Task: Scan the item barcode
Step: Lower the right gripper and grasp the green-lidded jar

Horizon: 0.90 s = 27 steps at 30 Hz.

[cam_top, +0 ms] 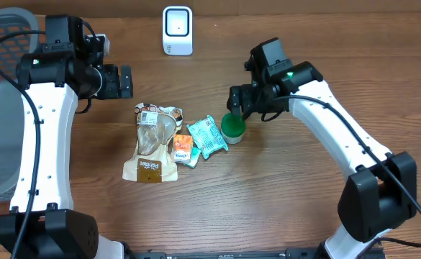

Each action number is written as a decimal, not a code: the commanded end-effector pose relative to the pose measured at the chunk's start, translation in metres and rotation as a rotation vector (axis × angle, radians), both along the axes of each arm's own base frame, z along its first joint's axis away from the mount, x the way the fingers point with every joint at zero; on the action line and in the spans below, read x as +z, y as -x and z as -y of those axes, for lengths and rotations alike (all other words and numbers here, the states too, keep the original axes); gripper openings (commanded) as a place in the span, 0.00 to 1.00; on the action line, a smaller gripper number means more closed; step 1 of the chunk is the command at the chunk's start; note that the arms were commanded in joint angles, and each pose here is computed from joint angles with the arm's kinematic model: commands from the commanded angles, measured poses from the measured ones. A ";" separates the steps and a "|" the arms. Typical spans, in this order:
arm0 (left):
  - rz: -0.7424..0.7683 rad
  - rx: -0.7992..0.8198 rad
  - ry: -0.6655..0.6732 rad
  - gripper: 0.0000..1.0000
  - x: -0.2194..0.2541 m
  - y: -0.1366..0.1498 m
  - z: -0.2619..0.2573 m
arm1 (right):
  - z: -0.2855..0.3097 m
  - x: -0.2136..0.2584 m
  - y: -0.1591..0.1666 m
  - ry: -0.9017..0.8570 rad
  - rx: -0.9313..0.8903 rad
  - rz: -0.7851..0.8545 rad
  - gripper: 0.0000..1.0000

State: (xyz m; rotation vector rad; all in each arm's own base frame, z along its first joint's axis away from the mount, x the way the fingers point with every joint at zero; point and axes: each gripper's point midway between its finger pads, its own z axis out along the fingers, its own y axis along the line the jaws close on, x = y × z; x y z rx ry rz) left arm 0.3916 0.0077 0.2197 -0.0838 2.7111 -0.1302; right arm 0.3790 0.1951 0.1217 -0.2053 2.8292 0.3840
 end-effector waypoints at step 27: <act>0.019 -0.018 0.004 0.99 0.005 -0.005 0.000 | -0.025 -0.057 0.022 0.081 -0.080 -0.136 0.70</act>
